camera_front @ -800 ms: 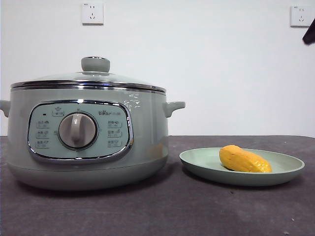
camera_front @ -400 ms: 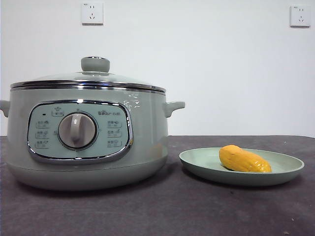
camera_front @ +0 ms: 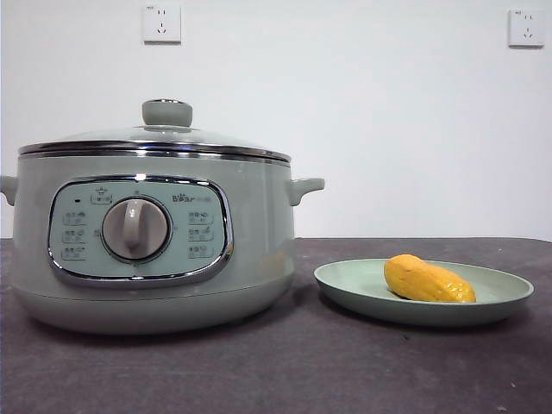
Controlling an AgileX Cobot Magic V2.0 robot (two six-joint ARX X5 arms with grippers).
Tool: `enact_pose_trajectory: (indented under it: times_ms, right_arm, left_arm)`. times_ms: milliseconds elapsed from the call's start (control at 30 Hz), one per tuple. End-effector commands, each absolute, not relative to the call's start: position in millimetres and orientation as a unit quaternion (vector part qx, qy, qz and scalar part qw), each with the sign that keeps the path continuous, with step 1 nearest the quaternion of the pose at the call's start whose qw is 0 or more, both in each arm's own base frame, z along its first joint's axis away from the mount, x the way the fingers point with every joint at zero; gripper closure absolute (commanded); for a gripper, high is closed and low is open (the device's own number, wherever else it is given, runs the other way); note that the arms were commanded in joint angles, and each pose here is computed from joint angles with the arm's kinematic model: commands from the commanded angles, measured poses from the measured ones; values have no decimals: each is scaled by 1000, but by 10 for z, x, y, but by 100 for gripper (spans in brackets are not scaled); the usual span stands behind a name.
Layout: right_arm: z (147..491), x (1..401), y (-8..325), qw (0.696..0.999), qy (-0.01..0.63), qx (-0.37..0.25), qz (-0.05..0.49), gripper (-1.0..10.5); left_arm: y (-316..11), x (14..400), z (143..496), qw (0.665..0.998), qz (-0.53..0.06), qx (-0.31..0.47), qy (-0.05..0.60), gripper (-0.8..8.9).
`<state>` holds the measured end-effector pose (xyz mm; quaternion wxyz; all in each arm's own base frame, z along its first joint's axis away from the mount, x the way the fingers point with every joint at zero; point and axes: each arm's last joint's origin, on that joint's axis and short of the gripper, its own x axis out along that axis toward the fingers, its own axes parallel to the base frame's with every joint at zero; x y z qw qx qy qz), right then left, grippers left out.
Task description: Take the corn out from the steamer,put the corn on the plate,close the lid
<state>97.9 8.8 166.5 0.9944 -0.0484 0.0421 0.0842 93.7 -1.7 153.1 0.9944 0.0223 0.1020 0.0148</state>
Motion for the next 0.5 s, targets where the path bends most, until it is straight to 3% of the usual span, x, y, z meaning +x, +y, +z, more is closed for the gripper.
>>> enact_pose_trajectory:
  times_ms: [33,500]
  right_arm:
    - [1572,975,87,995,49,-36,84,945]
    - [1486,955,84,993,86,6,76,945]
  left_arm:
    - [-14,943,1488,994,17,19,104,817]
    - [-14,943,1488,994,17,19,105,817]
